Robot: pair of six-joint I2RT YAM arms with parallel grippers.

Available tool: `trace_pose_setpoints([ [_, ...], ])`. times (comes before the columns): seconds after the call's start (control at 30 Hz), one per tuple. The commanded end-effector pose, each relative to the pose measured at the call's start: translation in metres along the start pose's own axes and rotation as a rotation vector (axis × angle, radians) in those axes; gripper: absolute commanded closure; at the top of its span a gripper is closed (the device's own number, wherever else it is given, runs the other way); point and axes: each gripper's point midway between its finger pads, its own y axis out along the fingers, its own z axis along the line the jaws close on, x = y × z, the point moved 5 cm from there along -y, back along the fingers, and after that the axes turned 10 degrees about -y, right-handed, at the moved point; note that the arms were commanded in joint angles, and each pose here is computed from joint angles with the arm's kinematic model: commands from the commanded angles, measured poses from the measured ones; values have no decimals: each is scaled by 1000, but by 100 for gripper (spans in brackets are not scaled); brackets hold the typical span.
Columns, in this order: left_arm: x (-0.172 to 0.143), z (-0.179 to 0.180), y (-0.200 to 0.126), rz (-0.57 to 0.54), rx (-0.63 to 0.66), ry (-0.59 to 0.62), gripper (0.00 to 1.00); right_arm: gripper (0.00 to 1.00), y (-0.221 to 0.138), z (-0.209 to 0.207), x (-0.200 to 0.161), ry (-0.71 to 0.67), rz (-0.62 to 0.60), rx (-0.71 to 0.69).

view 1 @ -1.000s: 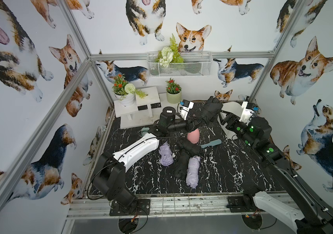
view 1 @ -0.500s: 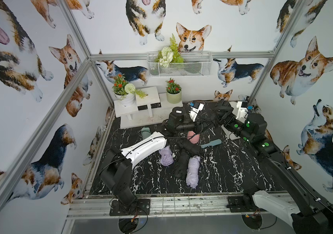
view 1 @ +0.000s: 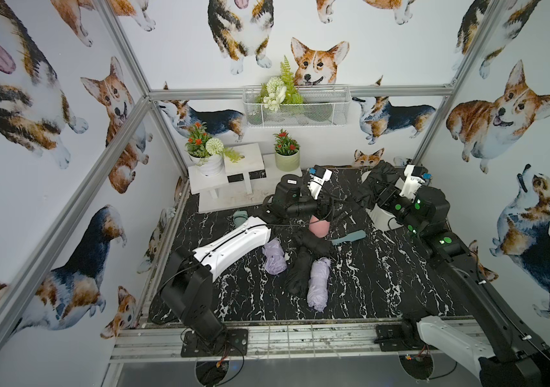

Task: Put the umbrella into the storage box
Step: Place the umbrella in the storage box.

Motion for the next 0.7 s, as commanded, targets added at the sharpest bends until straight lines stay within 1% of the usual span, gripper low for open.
trace_pose_setpoints([
  [0.0, -1, 20, -20, -14, 122, -22, 17, 70, 4, -20, 25, -208, -68, -108],
  [0.07, -1, 27, -34, -36, 168, -28, 17, 70, 11, -30, 38, -298, -72, -152],
  [0.2, -6, 38, -57, -80, 252, -12, 17, 70, 45, -48, 49, -479, 16, -211],
  [0.4, -14, 48, -73, -84, 330, 9, 17, 70, 100, -69, 53, -703, 134, -270],
  [0.57, -18, 55, -79, -78, 380, 23, 17, 71, 131, -89, 51, -815, 174, -336],
  [0.67, -18, 60, -82, -79, 397, 25, 17, 71, 135, -91, 59, -824, 150, -353],
])
